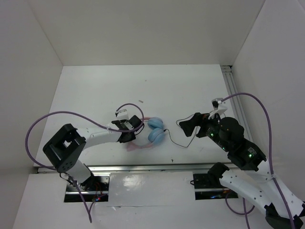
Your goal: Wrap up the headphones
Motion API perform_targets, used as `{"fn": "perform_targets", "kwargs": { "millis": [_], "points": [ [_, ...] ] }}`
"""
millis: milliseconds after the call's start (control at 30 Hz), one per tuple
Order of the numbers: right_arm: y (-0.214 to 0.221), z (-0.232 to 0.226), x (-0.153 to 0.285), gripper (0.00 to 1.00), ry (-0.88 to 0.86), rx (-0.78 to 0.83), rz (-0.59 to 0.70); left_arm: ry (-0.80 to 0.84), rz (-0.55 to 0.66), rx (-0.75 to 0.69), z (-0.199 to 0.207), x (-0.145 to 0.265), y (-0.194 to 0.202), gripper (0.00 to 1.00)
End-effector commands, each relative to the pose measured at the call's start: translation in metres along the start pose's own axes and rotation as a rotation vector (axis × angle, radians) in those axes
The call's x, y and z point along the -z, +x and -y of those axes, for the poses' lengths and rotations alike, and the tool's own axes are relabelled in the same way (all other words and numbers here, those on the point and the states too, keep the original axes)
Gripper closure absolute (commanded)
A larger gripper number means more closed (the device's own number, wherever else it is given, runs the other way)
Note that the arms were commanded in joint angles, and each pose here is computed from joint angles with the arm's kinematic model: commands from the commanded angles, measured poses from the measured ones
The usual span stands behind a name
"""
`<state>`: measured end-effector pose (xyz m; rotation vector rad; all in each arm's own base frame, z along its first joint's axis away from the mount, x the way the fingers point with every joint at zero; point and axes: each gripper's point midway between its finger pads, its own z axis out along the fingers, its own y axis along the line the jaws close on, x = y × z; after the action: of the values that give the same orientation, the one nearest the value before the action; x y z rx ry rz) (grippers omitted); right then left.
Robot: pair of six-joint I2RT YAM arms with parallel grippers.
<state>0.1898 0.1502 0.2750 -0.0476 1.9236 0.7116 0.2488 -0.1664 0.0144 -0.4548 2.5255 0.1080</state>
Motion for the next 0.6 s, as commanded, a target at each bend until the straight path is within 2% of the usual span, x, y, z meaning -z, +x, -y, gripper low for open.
{"fn": "perform_targets", "kwargs": {
  "millis": [0, 100, 133, 167, 300, 433, 500, 533, 567],
  "points": [
    [-0.032, -0.014, 0.012, 0.00, -0.042, 0.005, 0.097, -0.114, -0.082, -0.023, -0.045, -0.014, 0.028, 0.52],
    [-0.028, -0.015, 0.010, 0.00, -0.053, 0.016, 0.087, -0.087, -0.078, -0.020, -0.043, -0.017, 0.027, 0.53],
    [-0.029, -0.018, 0.010, 0.00, -0.068, 0.015, 0.089, -0.073, -0.069, -0.011, -0.040, -0.016, 0.025, 0.61],
    [-0.025, -0.018, 0.008, 0.00, -0.077, 0.016, 0.079, -0.073, -0.069, -0.011, -0.040, -0.016, 0.025, 0.73],
    [-0.017, -0.027, 0.004, 0.00, -0.148, 0.047, 0.068, -0.074, -0.072, -0.003, -0.038, -0.019, 0.016, 1.00],
    [-0.006, -0.041, 0.003, 0.00, -0.264, 0.100, 0.062, -0.095, -0.079, -0.011, -0.038, -0.021, 0.008, 1.00],
    [0.000, -0.048, 0.002, 0.00, -0.321, 0.114, 0.058, -0.122, -0.054, -0.026, -0.041, -0.005, -0.003, 1.00],
    [-0.003, -0.053, 0.000, 0.00, -0.348, 0.126, 0.087, -0.088, -0.006, -0.024, -0.023, 0.014, -0.021, 1.00],
    [0.008, -0.049, -0.009, 0.00, -0.351, 0.127, 0.067, -0.148, 0.027, -0.069, -0.035, 0.031, -0.031, 1.00]
  ]
}}
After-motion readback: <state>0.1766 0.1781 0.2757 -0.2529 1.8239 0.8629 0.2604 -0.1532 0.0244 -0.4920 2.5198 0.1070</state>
